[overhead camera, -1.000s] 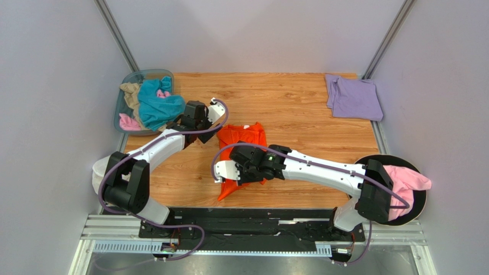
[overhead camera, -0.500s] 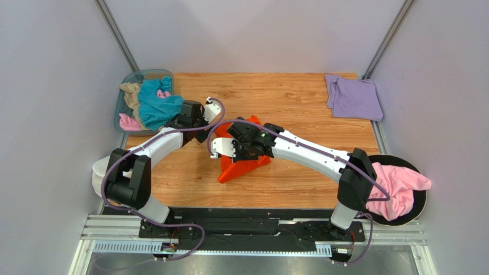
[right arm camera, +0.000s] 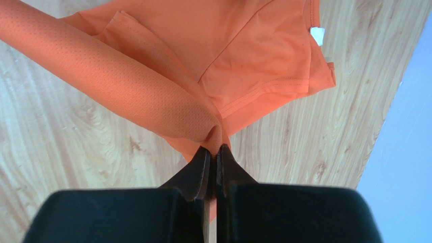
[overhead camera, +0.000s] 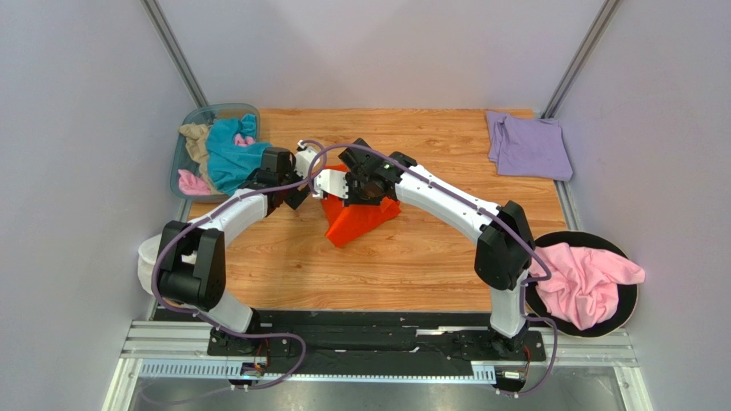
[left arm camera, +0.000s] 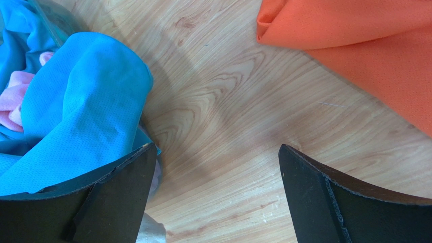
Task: Fold and stack the t-shirts
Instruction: Fold the tshirt
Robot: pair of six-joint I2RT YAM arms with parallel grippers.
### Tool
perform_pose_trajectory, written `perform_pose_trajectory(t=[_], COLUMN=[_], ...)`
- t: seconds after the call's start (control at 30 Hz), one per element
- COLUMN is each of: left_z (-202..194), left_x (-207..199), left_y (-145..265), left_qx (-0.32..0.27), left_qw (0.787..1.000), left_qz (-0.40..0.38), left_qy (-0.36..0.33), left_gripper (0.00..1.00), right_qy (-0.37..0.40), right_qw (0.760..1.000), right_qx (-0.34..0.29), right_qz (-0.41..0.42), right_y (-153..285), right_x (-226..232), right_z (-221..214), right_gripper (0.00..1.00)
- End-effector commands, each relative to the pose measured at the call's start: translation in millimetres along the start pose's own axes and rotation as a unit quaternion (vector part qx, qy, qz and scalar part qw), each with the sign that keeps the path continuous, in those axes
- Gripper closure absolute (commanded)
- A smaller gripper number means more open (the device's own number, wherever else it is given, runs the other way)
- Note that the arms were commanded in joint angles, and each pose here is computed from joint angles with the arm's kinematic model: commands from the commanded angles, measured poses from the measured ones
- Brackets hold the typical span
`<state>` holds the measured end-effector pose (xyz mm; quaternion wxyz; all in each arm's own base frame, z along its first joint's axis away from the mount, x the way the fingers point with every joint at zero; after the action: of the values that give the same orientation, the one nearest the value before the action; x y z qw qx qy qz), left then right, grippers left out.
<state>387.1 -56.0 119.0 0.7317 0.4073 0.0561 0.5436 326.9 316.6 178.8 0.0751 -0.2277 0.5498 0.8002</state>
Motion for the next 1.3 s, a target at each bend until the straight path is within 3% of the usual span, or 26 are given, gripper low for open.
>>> perform_pose_trajectory(t=[0.0,0.2,0.23,0.4,0.43,0.5,0.53,0.87,1.27], left_z=[18.0,27.9,45.7,59.6,80.9,75.7,91.6,81.2,56.5], left_x=[13.7,17.7,25.1,9.0,15.1,2.8,7.5,-32.1,-71.1], left_y=[-3.8,-26.8,-28.9,-65.7,-66.7,-80.7,-81.9,-104.6,-122.5], left_qx=[-0.034,-0.016,-0.029,0.013,-0.003,0.026,0.013,0.068,0.137], left_qw=[0.999,0.999,0.999,0.997,0.997,0.993,0.993,0.983,0.973], left_qz=[0.022,0.019,0.022,-0.057,-0.062,-0.101,-0.101,-0.170,-0.178], left_qy=[0.024,0.034,0.038,0.048,0.048,0.052,0.052,0.015,-0.044], left_gripper=[0.01,0.01,0.01,0.01,0.02,0.02,0.03,0.04,0.04], right_qy=[-0.002,-0.008,-0.009,-0.013,-0.013,-0.014,-0.014,-0.012,-0.007], right_qw=[0.999,1.000,1.000,1.000,1.000,1.000,1.000,1.000,1.000], right_qx=[-0.014,-0.019,-0.020,-0.016,-0.017,-0.016,-0.016,-0.014,-0.017], right_qz=[-0.032,-0.015,-0.012,-0.002,-0.005,-0.002,-0.003,-0.003,-0.007], right_y=[-1.6,-14.0,-14.4,-16.6,-13.4,-13.6,-11.0,-9.9,-3.0], right_x=[-33.4,-38.4,-36.4,-23.6,-23.6,-19.5,-19.2,-15.3,-14.9], right_z=[4.9,0.8,0.1,-6.7,-6.9,-9.4,-9.6,-12.1,-10.2], right_gripper=[1.00,1.00,1.00,1.00,1.00,1.00,1.00,1.00,1.00])
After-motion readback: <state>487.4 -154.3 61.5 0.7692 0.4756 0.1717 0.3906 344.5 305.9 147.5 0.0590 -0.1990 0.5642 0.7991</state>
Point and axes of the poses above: each gripper's point midway between its finger pads, its own y axis back along the fingers, its own x axis along the line the jaws close on, z = x × y, the point moved 3 cm from there along y, back along the fingers, and after that the axes turned 9 degrees about y, right-handed, at the moved point
